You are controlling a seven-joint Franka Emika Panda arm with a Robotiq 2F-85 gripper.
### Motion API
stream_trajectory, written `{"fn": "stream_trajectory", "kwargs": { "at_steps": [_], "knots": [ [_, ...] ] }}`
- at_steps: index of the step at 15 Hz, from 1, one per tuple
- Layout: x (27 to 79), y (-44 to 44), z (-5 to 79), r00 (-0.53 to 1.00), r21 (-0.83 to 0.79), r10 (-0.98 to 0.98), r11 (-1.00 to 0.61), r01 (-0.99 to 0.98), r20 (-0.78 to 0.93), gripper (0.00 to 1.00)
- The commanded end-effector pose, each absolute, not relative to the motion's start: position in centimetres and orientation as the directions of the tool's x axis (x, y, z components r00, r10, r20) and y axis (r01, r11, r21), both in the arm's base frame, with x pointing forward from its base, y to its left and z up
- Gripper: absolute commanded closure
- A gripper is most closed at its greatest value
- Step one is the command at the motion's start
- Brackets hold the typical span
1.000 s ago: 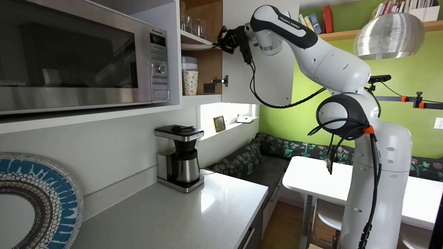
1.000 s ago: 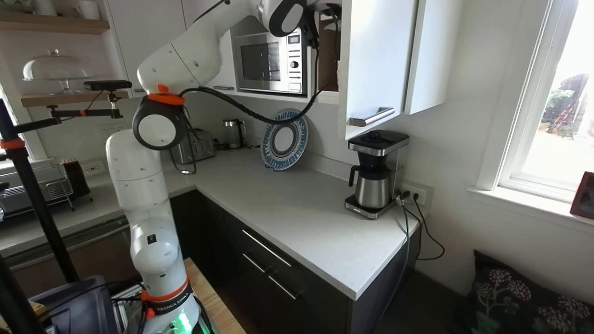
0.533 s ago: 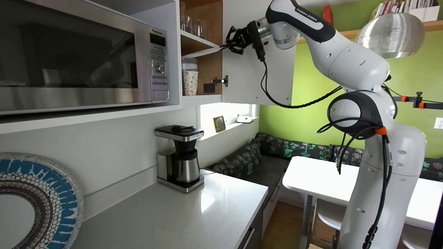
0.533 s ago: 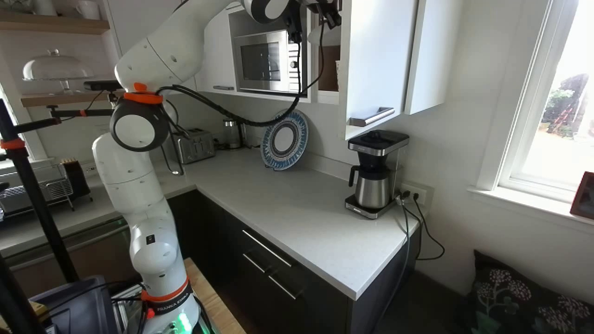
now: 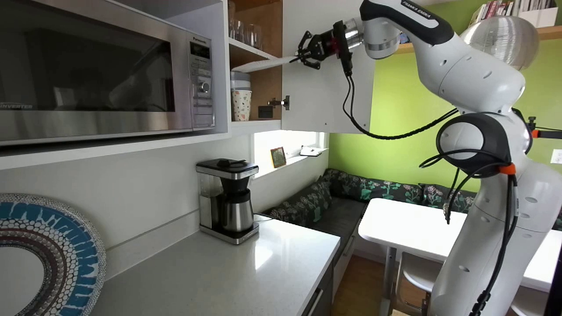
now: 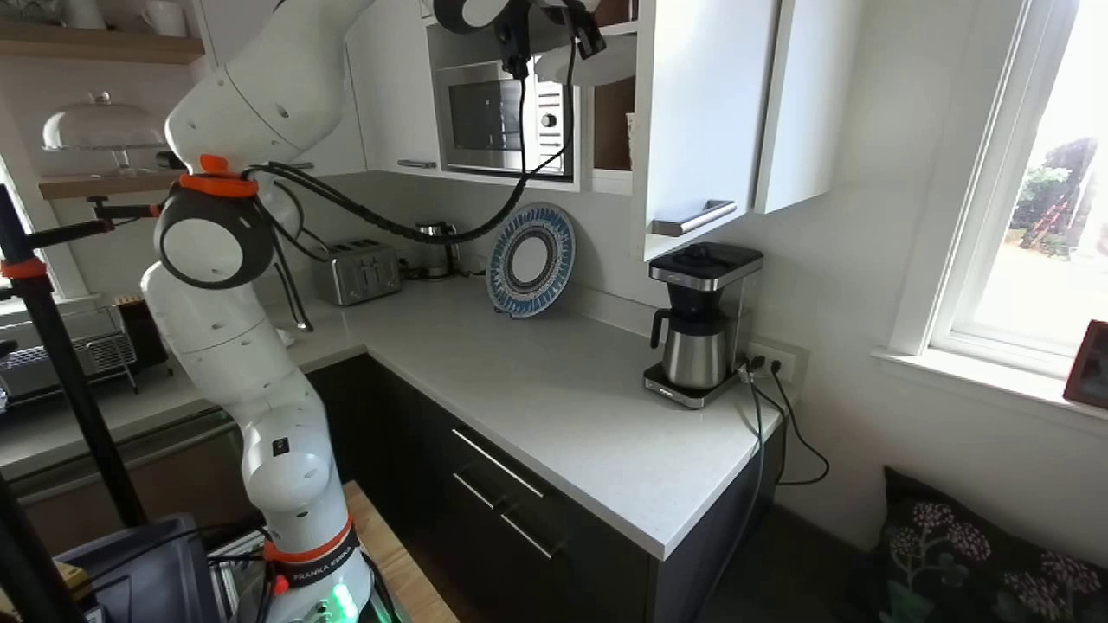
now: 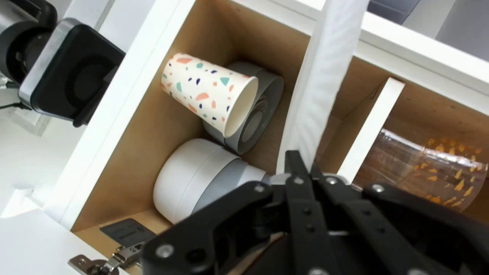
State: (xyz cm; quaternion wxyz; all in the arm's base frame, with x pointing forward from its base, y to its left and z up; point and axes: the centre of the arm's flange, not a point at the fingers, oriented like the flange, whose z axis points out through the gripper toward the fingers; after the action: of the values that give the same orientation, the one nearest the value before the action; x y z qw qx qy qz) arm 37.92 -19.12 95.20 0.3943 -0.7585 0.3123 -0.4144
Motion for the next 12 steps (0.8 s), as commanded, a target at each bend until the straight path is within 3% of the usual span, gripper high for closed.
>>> {"fn": "stream_trajectory", "kwargs": {
  "at_steps": [1,12],
  "knots": [
    [35.1,-18.4,92.9,0.563,-0.866,-0.76,-0.478,-0.146,0.325,1.0],
    [34.9,-15.2,85.5,0.821,-0.804,-0.45,-0.594,0.019,0.352,1.0]
  ]
}}
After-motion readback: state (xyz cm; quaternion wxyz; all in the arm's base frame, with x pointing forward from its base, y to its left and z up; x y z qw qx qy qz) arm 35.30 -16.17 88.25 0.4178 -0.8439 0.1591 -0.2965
